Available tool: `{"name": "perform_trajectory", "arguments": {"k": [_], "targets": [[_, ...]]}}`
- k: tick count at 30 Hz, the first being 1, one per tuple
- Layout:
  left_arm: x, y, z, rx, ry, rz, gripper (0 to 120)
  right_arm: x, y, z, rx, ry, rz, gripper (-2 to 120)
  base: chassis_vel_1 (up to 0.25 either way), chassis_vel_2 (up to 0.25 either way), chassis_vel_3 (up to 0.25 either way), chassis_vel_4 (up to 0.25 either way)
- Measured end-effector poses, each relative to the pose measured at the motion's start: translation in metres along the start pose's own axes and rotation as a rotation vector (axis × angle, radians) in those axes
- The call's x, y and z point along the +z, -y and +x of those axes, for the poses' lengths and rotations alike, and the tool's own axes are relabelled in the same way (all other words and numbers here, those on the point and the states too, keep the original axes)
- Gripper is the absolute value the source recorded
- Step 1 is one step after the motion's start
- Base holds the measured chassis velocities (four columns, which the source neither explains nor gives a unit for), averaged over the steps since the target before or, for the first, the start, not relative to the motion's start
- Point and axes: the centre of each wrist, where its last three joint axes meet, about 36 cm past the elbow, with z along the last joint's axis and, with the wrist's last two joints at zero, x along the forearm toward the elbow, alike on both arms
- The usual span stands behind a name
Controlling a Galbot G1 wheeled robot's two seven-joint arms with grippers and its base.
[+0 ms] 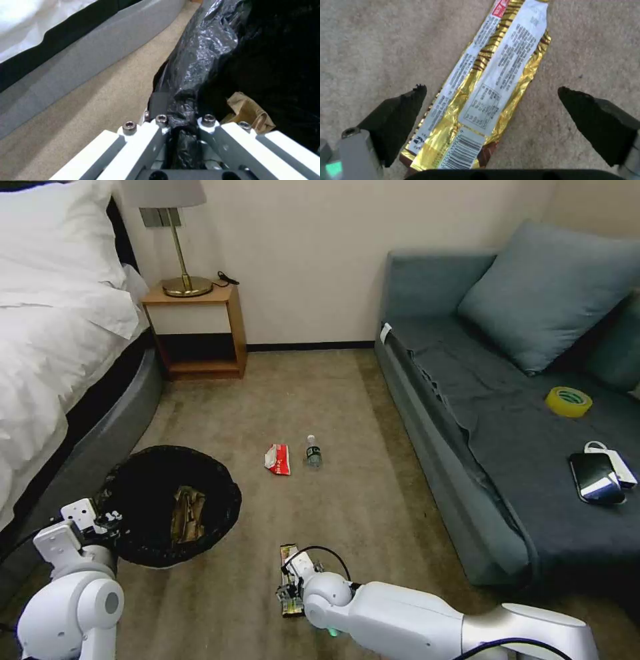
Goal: Pick up the trash bin, then pick up the garbage on the floor and place it into the trash bin.
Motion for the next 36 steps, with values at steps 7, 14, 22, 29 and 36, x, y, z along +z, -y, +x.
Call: {"name": "perform_trajectory", "arguments": {"k": [7,14,22,29,36], "targets": [[0.000,-0.001,0.001,-0.004,0.001,-0.003,3,0.006,-0.001,-0.008,0.010,-0.001,0.005,100,0.000,0.000,0.000,0.000],[-0.001,-0.002,0.001,-0.007,0.004,-0.005,3,0.009,-0.001,-0.012,0.016,-0.003,0.006,100,0.000,0.000,0.000,0.000],[0.000,-0.002,0.001,-0.008,0.003,-0.005,3,0.010,-0.005,-0.010,0.005,0.000,0.003,100,0.000,0.000,0.000,0.000],[0.000,-0.003,0.001,-0.011,0.004,-0.005,3,0.012,-0.008,-0.011,0.000,-0.001,0.006,100,0.000,0.000,0.000,0.000],[0.000,-0.003,0.001,-0.011,0.006,-0.004,3,0.016,-0.007,-0.015,0.001,0.002,0.009,84,0.000,0.000,0.000,0.000]]}}
